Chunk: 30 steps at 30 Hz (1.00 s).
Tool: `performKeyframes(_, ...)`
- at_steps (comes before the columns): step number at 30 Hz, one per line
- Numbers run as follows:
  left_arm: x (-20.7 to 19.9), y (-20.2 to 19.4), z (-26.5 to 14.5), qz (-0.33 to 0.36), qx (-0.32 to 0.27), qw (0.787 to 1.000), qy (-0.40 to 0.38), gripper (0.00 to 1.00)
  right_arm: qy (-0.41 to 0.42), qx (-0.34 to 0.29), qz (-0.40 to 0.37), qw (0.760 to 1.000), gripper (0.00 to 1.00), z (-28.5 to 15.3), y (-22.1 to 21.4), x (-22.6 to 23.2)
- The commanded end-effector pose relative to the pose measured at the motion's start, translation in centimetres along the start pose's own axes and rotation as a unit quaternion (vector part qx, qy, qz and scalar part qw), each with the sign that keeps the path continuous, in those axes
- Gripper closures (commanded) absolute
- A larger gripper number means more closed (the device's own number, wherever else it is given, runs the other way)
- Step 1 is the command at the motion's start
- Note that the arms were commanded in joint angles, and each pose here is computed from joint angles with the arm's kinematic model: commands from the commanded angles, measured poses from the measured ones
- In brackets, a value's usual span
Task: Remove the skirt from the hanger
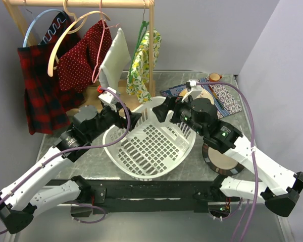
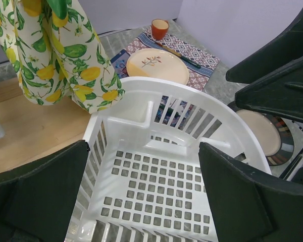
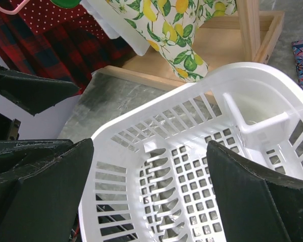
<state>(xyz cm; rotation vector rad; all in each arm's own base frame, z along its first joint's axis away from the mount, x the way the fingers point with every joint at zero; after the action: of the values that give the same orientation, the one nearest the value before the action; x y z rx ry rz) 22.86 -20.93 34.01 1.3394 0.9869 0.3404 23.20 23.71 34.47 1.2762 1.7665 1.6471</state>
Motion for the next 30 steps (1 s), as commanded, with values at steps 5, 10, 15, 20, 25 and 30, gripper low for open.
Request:
performKeyframes(5,0.6,2.5,0.2,-0.023,-0.042,0.998,0.043,0.03,0.012,-0.054,-0.007,0.998,0.00,-2.7,3.3,0.2)
performKeyframes(10,1.1,4.9,0.1,-0.012,-0.059,0.994,0.087,0.02,0.027,-0.056,-0.014,0.998,0.00,-3.2,2.8,0.4)
performKeyframes(15,1.8,8.6,0.1,-0.003,-0.096,0.985,0.146,0.04,0.031,-0.052,-0.018,0.998,0.00,-3.4,1.8,0.1)
performKeyframes(20,0.1,13.3,0.9,0.024,-0.149,0.980,0.126,0.10,0.071,-0.039,-0.028,0.996,0.00,-3.4,0.3,0.9)
performKeyframes(25,0.8,15.7,3.1,0.064,-0.175,0.967,0.172,0.20,0.092,-0.023,-0.030,0.995,0.00,-3.5,-0.2,1.4)
performKeyframes(30,0.6,15.5,6.3,0.116,-0.156,0.968,0.157,0.30,0.112,-0.016,-0.028,0.993,0.00,-3.6,-0.4,2.1)
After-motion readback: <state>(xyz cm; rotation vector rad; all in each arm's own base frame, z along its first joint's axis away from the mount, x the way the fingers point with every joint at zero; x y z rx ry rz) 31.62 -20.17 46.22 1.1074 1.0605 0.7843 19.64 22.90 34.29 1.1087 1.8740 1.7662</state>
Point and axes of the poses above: each gripper's point midway between its finger pads, its own z axis out along the fingers, its own x axis along the line the jaws close on, y = z × x, the point moved 3 cm from there along -z, back along the fingers, and after that the axes turned 12 degrees about -z, right-handed, at the moved point
